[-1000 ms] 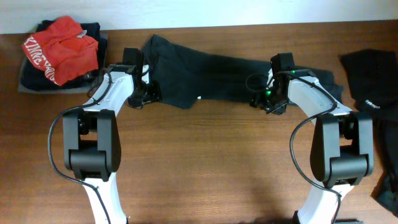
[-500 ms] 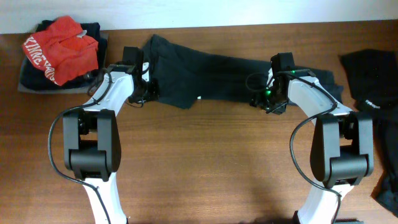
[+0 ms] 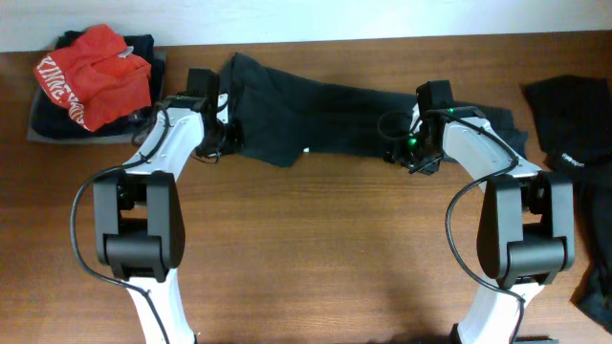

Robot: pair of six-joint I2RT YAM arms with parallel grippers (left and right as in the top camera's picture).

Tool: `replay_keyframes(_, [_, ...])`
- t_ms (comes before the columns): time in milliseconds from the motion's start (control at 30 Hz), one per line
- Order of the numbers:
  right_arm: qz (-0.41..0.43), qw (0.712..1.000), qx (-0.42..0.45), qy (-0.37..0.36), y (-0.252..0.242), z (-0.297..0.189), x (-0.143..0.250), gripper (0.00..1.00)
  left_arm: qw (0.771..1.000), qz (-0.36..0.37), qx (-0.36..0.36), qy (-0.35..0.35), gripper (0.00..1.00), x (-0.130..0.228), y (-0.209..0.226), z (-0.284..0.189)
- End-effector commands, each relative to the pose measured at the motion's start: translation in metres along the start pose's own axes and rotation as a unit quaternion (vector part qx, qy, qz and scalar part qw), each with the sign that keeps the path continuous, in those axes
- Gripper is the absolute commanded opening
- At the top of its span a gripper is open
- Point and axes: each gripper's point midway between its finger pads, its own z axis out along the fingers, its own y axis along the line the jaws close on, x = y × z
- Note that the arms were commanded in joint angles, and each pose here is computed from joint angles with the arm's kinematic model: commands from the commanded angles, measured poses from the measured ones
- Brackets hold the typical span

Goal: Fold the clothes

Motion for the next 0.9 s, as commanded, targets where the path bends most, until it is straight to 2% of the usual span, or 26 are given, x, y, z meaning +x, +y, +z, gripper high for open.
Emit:
replay_keyframes(0, [0.003, 1.0, 0.009, 0.003, -0.0013, 0.003, 0.004, 0.61, 0.999, 0.005, 0.004, -0.033, 0.15, -0.0164, -0.0041, -0.0243])
replay_keyframes(133, [0.003, 1.0, 0.009, 0.003, -0.0013, 0.0029, 0.004, 0.61, 0.999, 0.004, -0.007, -0.036, 0.16, -0.0175, -0.0002, -0.0244])
replay_keyframes(167, [0.003, 1.0, 0.009, 0.003, -0.0013, 0.0029, 0.004, 0.6, 0.999, 0.004, -0.015, -0.038, 0.24, -0.0181, 0.0025, -0.0245])
replay_keyframes(233, [0.003, 1.0, 0.009, 0.003, -0.0013, 0.0029, 0.004, 0.61, 0.999, 0.004, -0.023, -0.04, 0.26, -0.0187, 0.0053, -0.0246])
replay_keyframes(333, [0.003, 1.0, 0.009, 0.003, -0.0013, 0.003, 0.004, 0.61, 0.999, 0.004, -0.023, -0.04, 0.36, -0.0188, 0.0052, -0.0246])
replay_keyframes(433, [0.003, 1.0, 0.009, 0.003, -0.0013, 0.0029, 0.004, 0.61, 0.999, 0.004, -0.023, -0.04, 0.37, -0.0188, 0.0051, -0.0246])
replay_keyframes(633, [0.003, 1.0, 0.009, 0.003, -0.0013, 0.003, 0.004, 0.6, 0.999, 0.004, -0.021, -0.036, 0.36, -0.0172, 0.0044, -0.0244])
replay_keyframes(800, [0.003, 1.0, 0.009, 0.003, -0.0012, 0.0029, 0.0039, 0.61, 0.999, 0.0, -0.023, -0.028, 0.18, -0.0131, 0.0055, -0.0242])
replay_keyframes(867, [0.003, 1.0, 0.009, 0.003, -0.0013, 0.003, 0.0038, 0.61, 0.999, -0.002, -0.023, -0.026, 0.18, -0.0121, 0.0056, -0.0242])
